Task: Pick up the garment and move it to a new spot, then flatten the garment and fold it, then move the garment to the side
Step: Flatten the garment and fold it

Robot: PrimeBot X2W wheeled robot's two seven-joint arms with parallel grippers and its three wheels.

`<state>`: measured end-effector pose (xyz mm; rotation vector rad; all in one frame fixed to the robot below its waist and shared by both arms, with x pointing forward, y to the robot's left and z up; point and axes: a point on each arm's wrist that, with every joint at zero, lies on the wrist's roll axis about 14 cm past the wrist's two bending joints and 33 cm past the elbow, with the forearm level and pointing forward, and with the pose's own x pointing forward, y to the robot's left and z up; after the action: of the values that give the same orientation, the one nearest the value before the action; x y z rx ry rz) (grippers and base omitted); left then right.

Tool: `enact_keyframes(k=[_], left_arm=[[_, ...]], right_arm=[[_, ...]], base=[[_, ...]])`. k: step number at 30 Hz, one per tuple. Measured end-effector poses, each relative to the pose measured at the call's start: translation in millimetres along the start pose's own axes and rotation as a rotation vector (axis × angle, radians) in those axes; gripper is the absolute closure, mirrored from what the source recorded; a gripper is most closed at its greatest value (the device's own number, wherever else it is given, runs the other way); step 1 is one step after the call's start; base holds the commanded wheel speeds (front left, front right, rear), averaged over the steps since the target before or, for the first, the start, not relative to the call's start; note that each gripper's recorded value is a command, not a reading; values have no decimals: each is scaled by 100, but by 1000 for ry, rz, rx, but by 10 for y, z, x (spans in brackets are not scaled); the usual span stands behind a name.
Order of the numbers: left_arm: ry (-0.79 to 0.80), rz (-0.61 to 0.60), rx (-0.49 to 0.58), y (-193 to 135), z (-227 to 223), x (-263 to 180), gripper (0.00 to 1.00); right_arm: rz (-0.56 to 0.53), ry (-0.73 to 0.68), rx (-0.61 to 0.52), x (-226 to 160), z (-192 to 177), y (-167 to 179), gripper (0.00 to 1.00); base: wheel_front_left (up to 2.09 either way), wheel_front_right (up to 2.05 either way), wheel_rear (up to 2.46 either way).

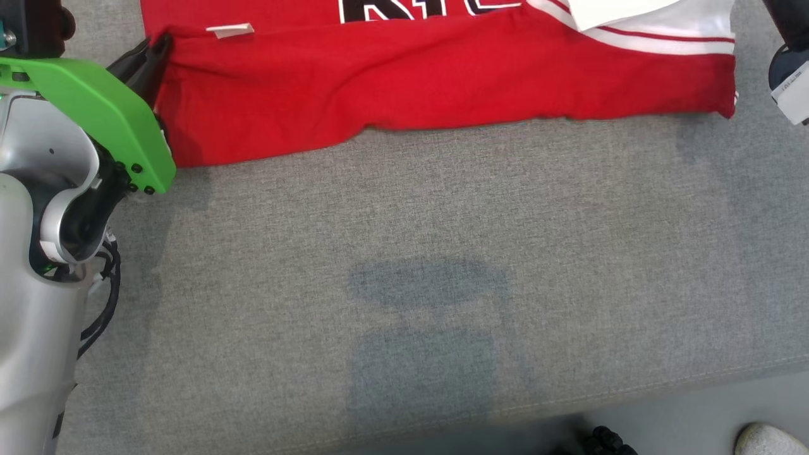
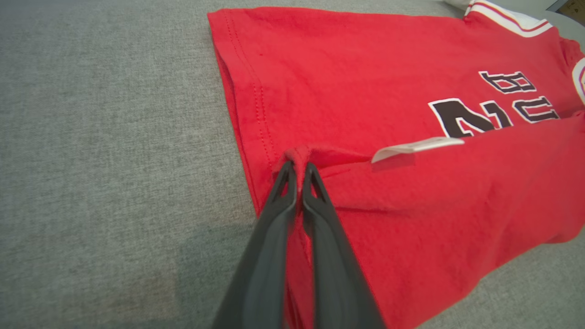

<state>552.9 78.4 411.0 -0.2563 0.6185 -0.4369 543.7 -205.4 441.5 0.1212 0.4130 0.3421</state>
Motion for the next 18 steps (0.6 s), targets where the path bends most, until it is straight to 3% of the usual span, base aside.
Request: enact_keyframes(k=[1, 8, 14, 18], left_arm=[[-2, 5, 4, 8, 5, -6, 0], [-116, 43, 0, 63, 205, -129, 0], [-231, 87, -60, 139, 274, -368, 0], [-198, 66, -164, 12, -46, -468, 0]], right_arm=[[-5, -14, -5, 0, 19, -8, 0], [-52, -126, -26, -108, 138, -80, 0], [-87, -91, -24, -370, -223, -75, 0], [-117, -58, 12, -561, -464, -56, 0]], base=[[0, 0, 0], [0, 0, 0], [0, 0, 0], [0, 0, 0]])
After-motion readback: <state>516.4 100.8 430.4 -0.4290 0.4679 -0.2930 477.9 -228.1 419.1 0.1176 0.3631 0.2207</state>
